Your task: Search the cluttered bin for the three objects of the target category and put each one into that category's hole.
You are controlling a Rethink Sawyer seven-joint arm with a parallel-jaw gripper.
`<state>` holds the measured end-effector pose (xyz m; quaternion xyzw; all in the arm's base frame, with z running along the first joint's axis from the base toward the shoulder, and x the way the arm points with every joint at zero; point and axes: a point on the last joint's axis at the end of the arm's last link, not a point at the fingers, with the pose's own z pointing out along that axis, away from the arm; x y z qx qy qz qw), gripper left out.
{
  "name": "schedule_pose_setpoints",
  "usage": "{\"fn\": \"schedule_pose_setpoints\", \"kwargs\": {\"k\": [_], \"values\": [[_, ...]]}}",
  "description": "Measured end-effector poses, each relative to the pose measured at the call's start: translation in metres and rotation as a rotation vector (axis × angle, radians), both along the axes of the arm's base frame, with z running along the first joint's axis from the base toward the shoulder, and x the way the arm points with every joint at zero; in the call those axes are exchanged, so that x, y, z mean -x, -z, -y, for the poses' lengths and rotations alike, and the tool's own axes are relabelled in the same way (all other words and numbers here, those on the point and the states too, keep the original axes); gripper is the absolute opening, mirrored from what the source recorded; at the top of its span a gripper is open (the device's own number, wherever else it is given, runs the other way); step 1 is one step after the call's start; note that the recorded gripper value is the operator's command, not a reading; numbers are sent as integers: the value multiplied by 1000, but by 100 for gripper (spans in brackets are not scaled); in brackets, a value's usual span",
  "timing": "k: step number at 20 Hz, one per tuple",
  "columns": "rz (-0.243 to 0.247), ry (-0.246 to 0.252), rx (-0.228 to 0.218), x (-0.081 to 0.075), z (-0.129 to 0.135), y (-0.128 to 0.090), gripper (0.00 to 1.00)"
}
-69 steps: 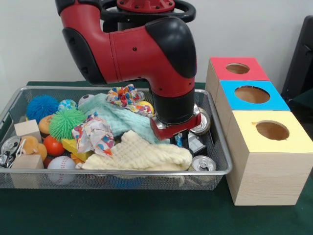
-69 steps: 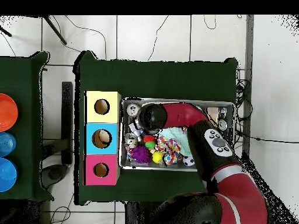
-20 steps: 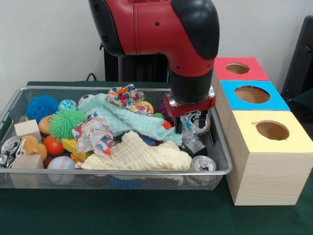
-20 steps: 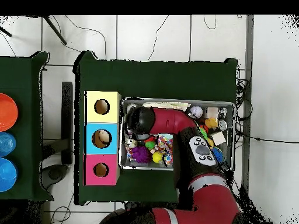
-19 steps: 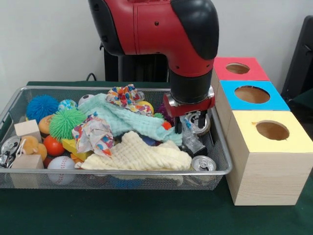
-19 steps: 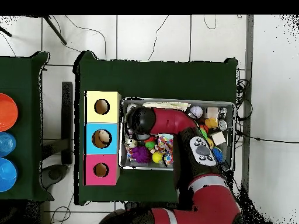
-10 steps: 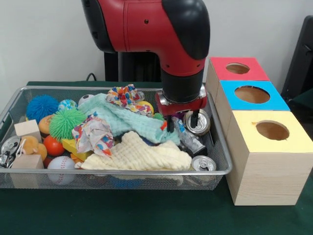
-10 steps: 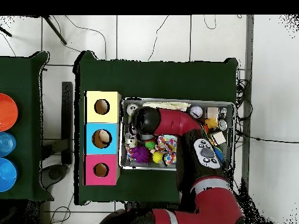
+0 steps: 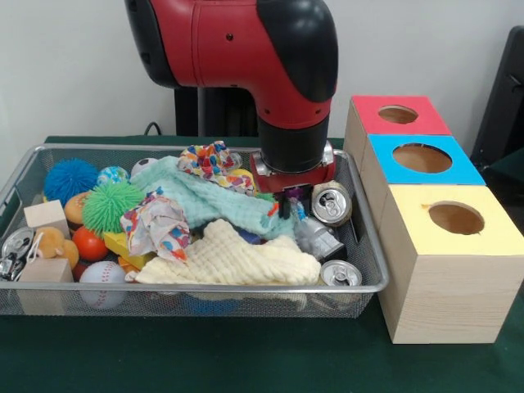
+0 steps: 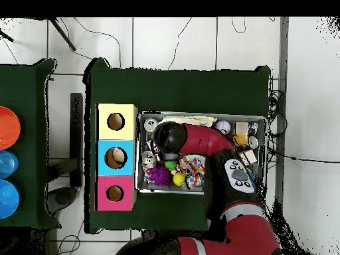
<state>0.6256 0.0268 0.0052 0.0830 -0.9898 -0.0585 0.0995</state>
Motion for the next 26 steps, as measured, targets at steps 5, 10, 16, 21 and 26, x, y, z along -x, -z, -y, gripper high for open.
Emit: {"fn": "schedule_pose_setpoints", "kwargs": {"k": [5, 10, 16, 21, 26], "values": [[-3, -3, 8, 2, 0, 0, 0], [-5, -8, 15, 3, -1, 0, 0], [-8, -9, 24, 4, -2, 0, 0], [-12, 3, 29, 5, -5, -1, 0], [-16, 15, 37, 5, -8, -3, 0]]}}
